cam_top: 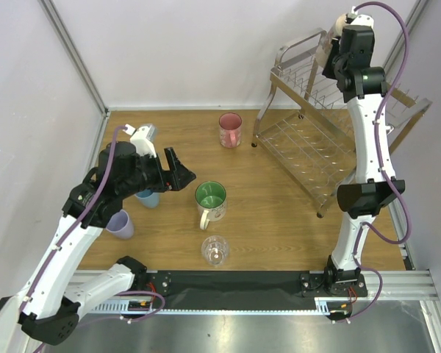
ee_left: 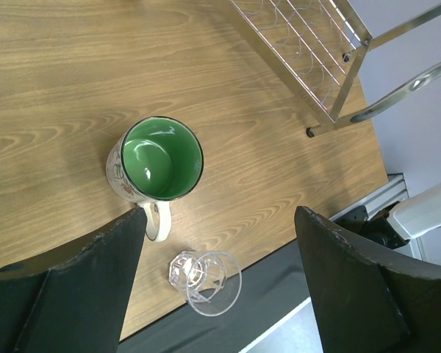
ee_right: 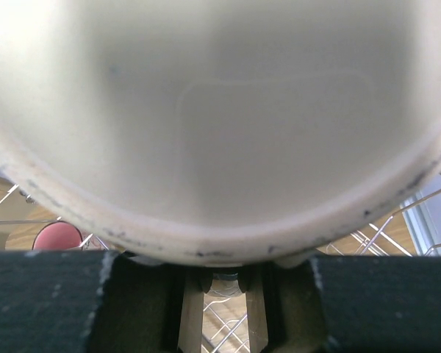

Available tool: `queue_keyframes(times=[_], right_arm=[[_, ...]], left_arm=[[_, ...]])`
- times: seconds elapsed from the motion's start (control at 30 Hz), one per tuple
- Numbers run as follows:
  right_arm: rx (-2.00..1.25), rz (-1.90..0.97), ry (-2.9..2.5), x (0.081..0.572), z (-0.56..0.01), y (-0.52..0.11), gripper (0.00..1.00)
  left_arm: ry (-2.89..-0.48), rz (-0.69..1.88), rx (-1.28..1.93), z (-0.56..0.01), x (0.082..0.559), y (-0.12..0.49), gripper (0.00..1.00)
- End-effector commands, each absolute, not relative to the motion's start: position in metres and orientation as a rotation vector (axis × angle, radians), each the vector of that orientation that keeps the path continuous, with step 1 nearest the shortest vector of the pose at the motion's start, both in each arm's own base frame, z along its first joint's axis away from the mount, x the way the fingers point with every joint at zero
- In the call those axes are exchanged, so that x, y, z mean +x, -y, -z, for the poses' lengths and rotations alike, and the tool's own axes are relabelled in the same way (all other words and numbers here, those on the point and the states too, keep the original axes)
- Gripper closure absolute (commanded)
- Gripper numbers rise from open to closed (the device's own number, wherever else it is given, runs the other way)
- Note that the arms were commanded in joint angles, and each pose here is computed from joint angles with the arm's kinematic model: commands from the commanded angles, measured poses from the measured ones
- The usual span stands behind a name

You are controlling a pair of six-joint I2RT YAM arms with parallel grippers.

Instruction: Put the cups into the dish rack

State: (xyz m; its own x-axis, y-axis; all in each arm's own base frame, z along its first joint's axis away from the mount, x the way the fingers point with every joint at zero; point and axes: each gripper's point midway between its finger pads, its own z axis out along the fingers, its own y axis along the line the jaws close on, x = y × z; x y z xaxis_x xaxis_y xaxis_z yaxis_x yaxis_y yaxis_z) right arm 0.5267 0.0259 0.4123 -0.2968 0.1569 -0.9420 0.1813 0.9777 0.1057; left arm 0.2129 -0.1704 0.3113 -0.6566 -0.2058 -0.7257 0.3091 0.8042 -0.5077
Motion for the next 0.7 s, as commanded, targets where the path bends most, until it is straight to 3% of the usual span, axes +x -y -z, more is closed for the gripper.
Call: queue_keyframes(times=[0.0,0.4,0.67], right_arm=[[0.264,-0.037,-1.736,0.533,-0.453,-0.031,1.0],[0.193,0.004,-1.659,0.506,-0.491,-0.064,1.0],[0.19,0.029,-1.702,0.512,-0.474,-0.058,1.0]], left_arm=[[-2.096,0.794,0.104,-0.33,0.213,0.169,0.12],[-2.113,0.795,0.109,-0.325,0.212,0.169,0.12],[-2.117,0.786,0.119,-0.323,0.213,0.168,0.12]])
